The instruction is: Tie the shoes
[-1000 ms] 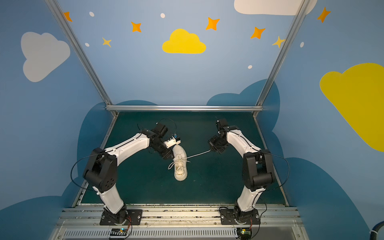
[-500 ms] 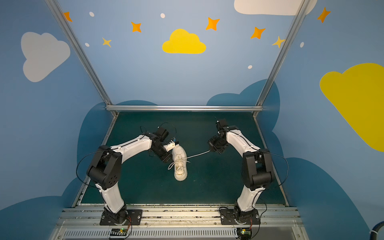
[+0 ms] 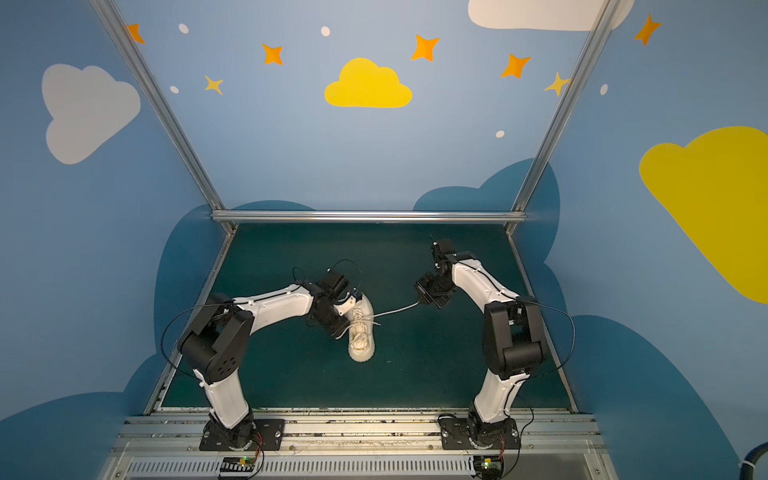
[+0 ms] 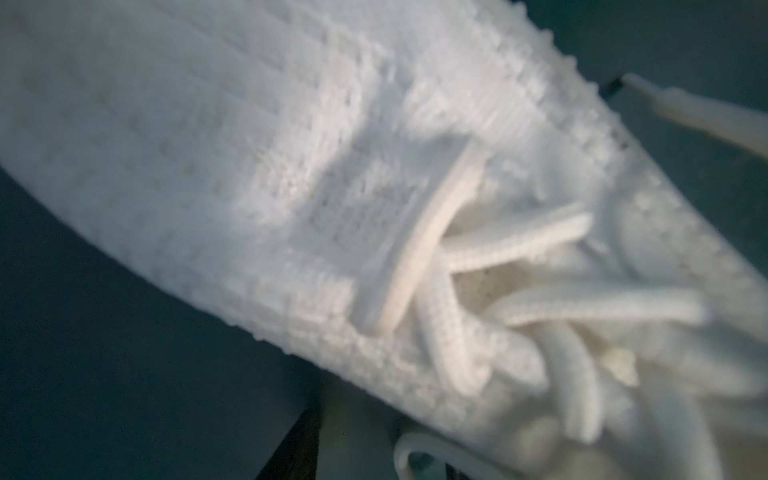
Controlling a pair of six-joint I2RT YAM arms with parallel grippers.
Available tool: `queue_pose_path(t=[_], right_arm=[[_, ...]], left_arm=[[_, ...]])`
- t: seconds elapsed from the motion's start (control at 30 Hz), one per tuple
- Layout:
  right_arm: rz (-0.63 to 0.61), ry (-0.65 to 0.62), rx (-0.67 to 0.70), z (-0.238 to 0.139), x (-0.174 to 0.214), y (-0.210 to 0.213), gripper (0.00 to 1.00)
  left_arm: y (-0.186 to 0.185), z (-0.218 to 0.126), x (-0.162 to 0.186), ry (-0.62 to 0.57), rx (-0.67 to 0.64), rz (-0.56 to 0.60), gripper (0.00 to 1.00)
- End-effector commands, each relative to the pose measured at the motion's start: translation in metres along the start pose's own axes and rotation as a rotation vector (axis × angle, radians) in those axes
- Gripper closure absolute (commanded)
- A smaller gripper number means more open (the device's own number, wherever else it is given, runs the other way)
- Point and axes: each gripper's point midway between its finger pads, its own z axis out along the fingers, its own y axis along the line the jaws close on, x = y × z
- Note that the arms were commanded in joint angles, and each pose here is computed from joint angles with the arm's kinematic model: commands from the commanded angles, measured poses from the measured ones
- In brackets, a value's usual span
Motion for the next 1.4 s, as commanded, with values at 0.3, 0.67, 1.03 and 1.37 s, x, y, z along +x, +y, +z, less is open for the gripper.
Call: queue_pose_path(t=[0.3,0.67,1.03,1.37], right_arm=[[-0.058,0.054,-0.012,0.0,0.0,0.006,1.0],[-0.022,0.042,-0.002,-0.005,-0.011,-0.009,1.0],[0.0,-0.018,-0.003,-0.019,-0.022,-0.014,1.0],[0.041,-0.029,0.025,-0.021,-0.019,-0.026,1.0]], left_arm=[[0.02,-0.007,0.003,0.003,-0.143,-0.105,0.97],[0.09,-0.094,0.0,-0.185,-0.282,-0.431,0.97],[0.111,-0.148,-0.019,-0.414,-0.273,-0.551,0.97],[0.105,-0.16,-0.028,-0.598,-0.023,-0.829,0.95]])
